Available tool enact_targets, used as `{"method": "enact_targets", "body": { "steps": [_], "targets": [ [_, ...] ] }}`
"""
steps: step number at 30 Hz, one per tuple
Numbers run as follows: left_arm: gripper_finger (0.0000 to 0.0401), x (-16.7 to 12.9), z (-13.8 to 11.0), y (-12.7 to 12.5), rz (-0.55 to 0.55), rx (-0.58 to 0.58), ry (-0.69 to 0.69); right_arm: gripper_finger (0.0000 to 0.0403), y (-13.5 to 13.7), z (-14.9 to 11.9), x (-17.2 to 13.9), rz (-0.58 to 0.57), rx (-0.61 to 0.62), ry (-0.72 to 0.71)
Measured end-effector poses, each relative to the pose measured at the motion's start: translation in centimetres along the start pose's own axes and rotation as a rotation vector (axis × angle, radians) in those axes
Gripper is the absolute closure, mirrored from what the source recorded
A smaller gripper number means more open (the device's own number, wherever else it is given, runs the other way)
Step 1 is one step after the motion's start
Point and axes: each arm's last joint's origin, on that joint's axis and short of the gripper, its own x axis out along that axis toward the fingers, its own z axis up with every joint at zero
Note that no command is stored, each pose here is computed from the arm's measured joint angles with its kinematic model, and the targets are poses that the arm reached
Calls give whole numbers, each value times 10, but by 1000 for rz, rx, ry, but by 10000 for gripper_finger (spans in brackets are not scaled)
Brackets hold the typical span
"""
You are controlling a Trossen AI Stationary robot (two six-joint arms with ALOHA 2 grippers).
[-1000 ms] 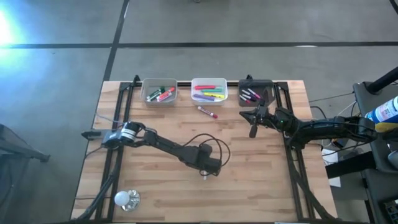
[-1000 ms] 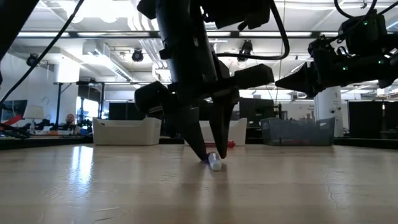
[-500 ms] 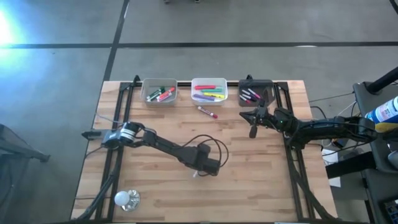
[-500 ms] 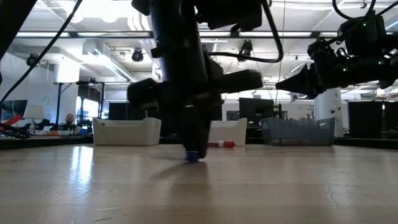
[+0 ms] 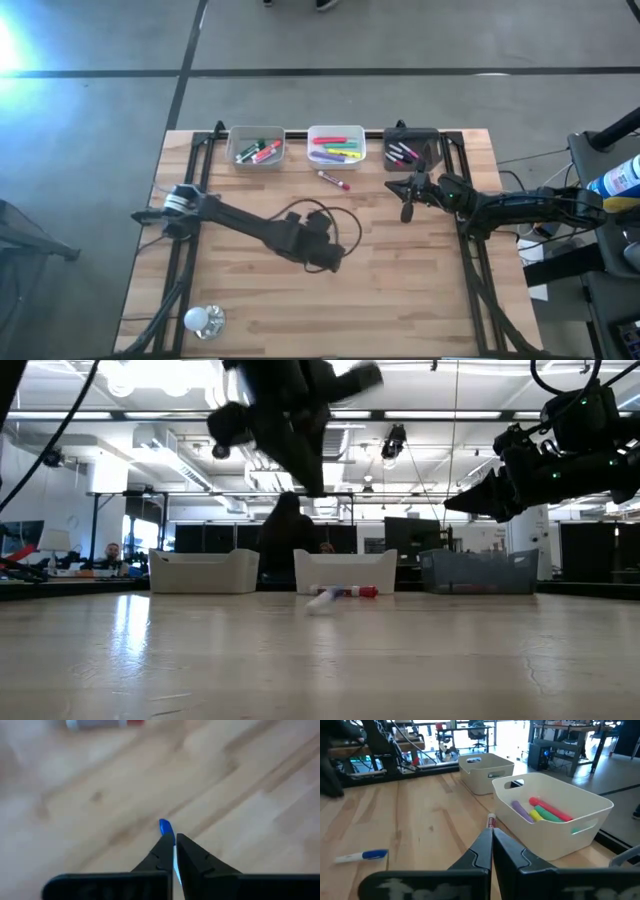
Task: Pick & Place Markers
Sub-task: Put the blue pen into the black bin
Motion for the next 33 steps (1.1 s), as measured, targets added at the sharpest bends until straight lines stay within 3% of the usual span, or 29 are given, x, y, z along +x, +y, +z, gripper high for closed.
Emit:
{"method": "enact_targets", "body": {
  "steps": [4,7,18,25,33],
  "targets": [
    [399,-16,8,11,-63,28,-127,394,0,-1,0,0,-2,12],
    [399,-12,4,24,-117,45,-175,394,0,-2,0,0,-1,24],
    [398,51,-44,85,-425,-29,-224,390,4,0,2,127,65,43],
    [398,76,-60,116,-458,-41,-216,348,4,-1,8,134,78,97],
    [398,83,-57,125,-419,106,-239,289,18,7,36,237,18,218]
  ]
}}
